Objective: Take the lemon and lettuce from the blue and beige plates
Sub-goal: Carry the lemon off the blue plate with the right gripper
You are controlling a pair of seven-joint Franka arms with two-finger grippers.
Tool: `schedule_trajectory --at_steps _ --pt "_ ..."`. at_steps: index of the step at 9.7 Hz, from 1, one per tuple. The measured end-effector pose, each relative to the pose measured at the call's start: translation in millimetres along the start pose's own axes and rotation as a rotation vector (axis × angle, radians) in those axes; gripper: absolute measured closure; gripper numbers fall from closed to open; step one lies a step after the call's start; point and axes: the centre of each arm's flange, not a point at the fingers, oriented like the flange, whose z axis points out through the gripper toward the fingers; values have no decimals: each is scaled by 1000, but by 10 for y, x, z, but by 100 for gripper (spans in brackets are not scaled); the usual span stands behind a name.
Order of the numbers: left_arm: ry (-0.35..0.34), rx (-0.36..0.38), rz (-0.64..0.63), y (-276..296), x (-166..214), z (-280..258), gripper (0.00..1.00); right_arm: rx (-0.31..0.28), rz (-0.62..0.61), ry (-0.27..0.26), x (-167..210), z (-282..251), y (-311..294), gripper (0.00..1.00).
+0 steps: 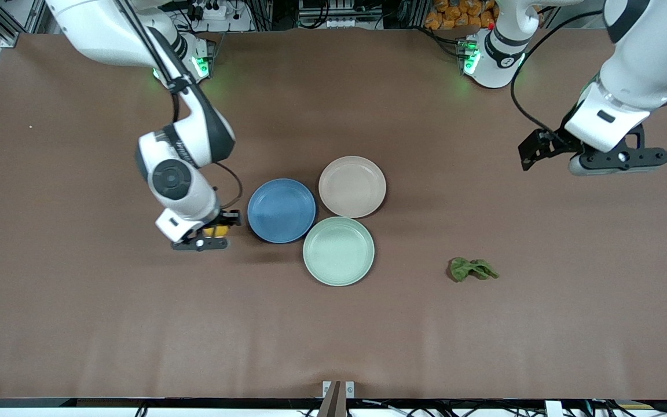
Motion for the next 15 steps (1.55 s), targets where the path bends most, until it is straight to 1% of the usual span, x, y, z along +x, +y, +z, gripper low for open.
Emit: schedule_trajectory --at_steps 3,5,7,9,11,14,15 --pt "-15 10 77 -96 -14 -293 0 -16 -43 -18 112 -19 738 41" --pt "-20 24 127 -154 -20 -408 0 -27 -51 -26 142 10 1088 41" --pt "-27 27 137 -187 -28 -474 0 -33 -59 -32 154 45 1412 41" --pt "-26 27 138 -188 -29 -500 0 -26 -44 -13 152 120 1677 41" --pt "-24 26 138 -189 -29 -517 0 -18 -13 37 49 419 1830 41" --pt "-25 26 134 -209 -23 -515 0 -14 3 37 -120 715 1908 41" --pt "-26 26 131 -224 -18 -511 0 -9 11 47 -168 798 1929 41"
